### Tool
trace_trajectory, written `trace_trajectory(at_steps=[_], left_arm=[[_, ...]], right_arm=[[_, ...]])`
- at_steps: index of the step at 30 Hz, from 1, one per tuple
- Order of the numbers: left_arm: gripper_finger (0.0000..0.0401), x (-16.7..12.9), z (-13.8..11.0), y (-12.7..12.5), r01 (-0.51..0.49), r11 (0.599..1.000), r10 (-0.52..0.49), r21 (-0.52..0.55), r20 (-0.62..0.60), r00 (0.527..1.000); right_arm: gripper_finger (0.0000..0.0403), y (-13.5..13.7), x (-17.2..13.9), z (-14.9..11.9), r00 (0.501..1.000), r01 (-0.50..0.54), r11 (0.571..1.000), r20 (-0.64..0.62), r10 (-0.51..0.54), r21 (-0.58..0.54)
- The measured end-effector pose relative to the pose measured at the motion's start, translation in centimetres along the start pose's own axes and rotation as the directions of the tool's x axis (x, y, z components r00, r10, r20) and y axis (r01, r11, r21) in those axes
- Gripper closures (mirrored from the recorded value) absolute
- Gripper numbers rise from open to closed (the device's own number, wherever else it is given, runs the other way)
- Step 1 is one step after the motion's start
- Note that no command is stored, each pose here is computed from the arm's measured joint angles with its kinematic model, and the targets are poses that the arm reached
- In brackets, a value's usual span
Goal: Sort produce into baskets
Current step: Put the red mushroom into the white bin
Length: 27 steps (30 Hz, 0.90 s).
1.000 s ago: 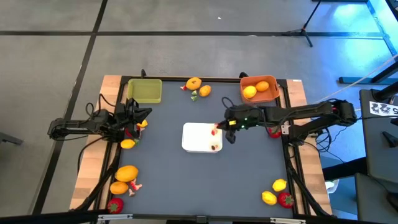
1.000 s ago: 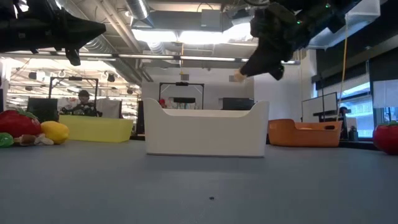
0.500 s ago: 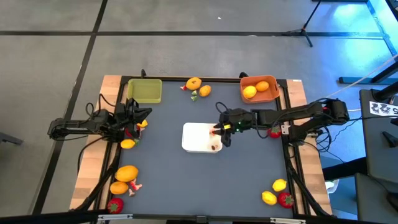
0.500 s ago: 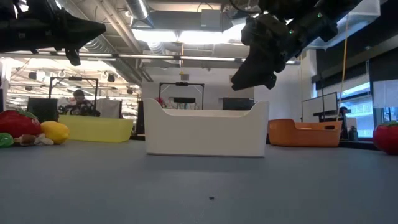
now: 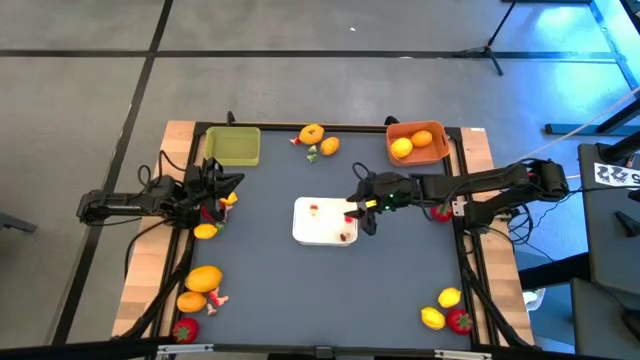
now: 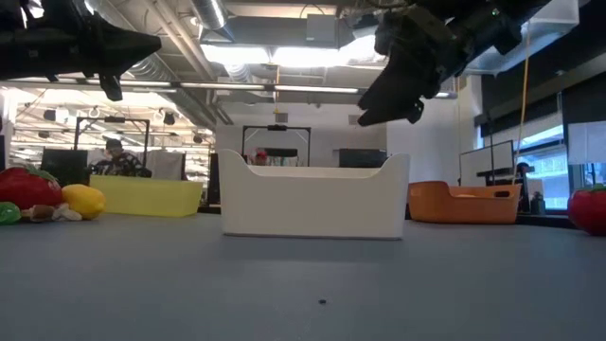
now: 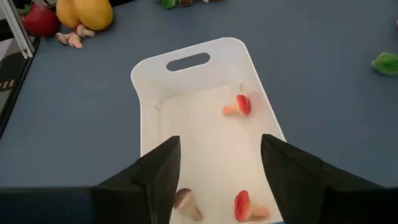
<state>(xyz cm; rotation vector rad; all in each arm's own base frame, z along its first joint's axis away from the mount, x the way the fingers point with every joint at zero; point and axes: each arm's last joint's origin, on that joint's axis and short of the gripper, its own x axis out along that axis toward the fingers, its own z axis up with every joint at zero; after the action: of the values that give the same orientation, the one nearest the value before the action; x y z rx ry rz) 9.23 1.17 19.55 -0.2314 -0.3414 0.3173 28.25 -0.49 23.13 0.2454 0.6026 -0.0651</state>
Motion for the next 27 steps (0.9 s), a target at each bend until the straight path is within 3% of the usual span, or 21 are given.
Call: trace_trajectory(at_steps=[5,17,27], left_arm=[[0.035,0.0,0.1,0.1,-0.034,0.999,0.034,0.001,0.011,0.999],[0.018,0.6,0.8,0.0,-0.064,0.998,0.064,-0.01,0.008,0.998],[0.0164,4.3,2.4,-0.3,-0.19,0.979,0.198,0.073,-0.112,0.974]], right_arm=[[0.018,0.0,-0.9,0.4,0.999,0.031,0.999,0.032,-0.03,-0.037],[0.018,-0.1,-1.0,0.5,0.995,0.093,0.989,0.055,-0.087,-0.113],[0.018,-0.2,-1.0,0.5,0.992,0.119,0.983,0.052,-0.113,-0.139]])
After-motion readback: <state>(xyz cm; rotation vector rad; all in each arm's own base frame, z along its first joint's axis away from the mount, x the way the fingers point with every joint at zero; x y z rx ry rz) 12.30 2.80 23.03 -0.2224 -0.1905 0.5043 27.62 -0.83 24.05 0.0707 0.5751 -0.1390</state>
